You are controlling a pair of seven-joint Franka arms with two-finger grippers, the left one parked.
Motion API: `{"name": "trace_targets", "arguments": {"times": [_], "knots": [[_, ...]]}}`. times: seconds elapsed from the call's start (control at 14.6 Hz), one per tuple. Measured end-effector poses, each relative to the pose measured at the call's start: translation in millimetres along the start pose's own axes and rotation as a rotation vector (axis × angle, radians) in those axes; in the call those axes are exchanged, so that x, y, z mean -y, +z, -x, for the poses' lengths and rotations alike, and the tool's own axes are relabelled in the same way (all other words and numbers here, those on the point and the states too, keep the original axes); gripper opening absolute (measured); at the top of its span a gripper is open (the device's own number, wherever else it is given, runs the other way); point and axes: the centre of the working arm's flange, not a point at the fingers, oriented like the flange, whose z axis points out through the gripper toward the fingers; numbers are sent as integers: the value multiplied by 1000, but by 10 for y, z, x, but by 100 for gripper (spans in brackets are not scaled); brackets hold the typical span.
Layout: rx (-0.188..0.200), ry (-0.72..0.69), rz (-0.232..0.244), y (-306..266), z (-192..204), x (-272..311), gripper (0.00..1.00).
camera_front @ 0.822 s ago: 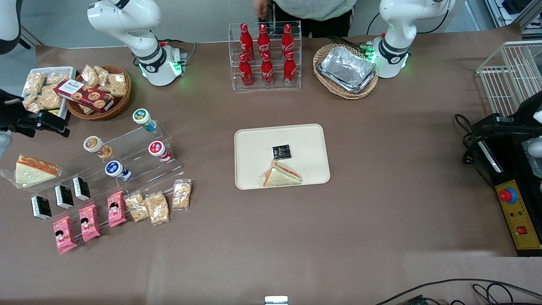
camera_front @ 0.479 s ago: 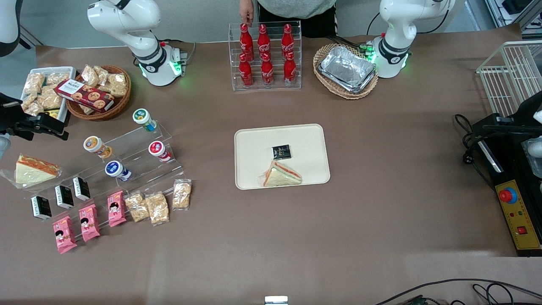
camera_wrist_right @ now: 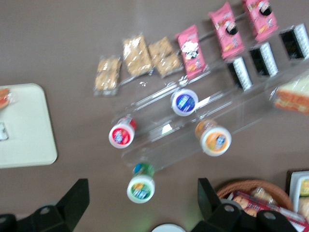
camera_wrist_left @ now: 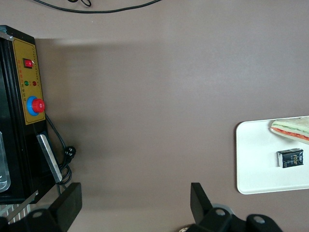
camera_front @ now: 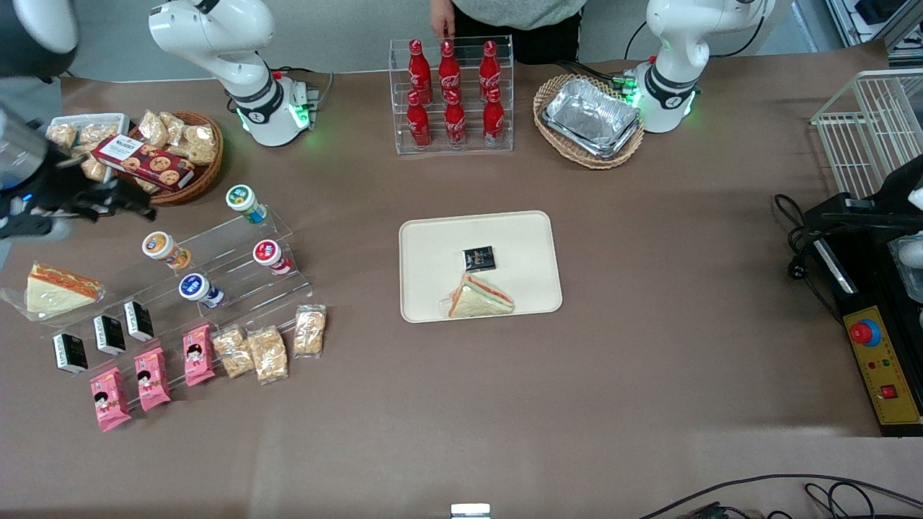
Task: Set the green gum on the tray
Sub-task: 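Move the right gripper over the green-labelled yogurt bottle on the rack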
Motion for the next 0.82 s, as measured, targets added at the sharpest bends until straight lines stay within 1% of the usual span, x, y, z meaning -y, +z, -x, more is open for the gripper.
{"name": "trace_targets", "arguments": {"times": [0.14, 0.27, 0.41, 0.62, 0.82], "knots": [[-1, 1, 13, -15, 380, 254, 100], [-7, 0, 20, -1, 741, 277, 100], [-17, 4, 20, 7, 1014, 223, 100], [-30, 7, 20, 109, 1314, 175, 100], [-50, 4, 22, 265, 1437, 172, 100]]}}
